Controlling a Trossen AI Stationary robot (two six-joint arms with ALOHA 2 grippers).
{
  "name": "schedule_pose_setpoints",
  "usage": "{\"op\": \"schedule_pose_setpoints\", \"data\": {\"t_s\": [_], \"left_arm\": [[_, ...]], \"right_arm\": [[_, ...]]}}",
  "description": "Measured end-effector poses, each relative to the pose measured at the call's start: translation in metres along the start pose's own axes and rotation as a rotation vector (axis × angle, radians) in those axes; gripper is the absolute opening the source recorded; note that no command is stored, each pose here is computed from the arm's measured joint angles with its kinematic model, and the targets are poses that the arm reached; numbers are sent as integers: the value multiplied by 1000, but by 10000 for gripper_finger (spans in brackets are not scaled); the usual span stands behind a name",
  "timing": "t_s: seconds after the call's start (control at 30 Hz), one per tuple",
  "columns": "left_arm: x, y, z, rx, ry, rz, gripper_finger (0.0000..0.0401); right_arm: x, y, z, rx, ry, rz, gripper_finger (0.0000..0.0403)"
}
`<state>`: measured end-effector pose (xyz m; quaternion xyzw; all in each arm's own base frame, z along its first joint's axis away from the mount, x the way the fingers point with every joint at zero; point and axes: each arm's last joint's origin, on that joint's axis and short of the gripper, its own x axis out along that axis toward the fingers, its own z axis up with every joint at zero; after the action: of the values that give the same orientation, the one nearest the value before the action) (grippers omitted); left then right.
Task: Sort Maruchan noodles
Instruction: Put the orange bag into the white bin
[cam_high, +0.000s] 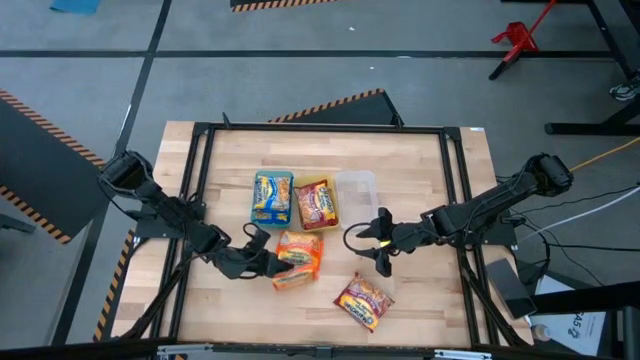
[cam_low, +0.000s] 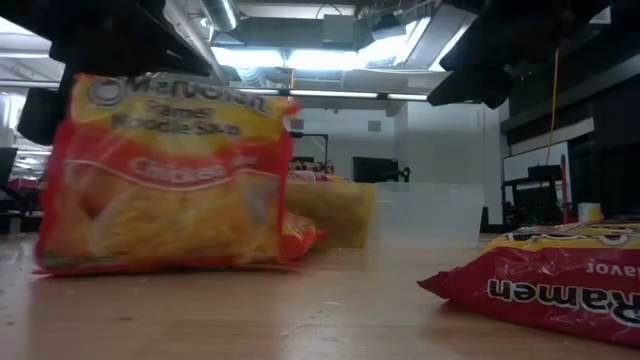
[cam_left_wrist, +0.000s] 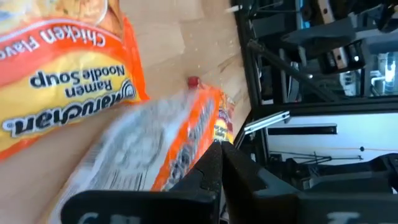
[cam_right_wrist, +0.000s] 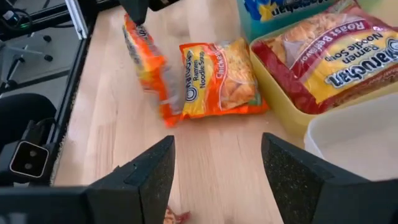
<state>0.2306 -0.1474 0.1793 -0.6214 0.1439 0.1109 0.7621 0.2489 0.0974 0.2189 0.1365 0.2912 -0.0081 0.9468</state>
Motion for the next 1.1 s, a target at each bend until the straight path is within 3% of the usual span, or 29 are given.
{"op": "schedule_pose_setpoints", "data": {"t_s": [0.23, 0.6, 0.8, 0.93, 1.1], "left_arm": [[2, -1, 4, 34, -31, -2, 0], [11, 0, 23, 103, -103, 26, 0], [15, 1, 27, 198, -38, 32, 0], [18, -1, 30, 252, 74, 4, 5], [21, -7, 38, 388, 251, -93, 27]], "right_arm": [[2, 15, -7, -126, -44, -15, 223], [66, 39, -29, -418, -136, 252, 223], [85, 39, -35, -442, -93, 299, 223], [76, 33, -17, -518, -161, 273, 223], [66, 18, 3, -542, -236, 96, 223]]}}
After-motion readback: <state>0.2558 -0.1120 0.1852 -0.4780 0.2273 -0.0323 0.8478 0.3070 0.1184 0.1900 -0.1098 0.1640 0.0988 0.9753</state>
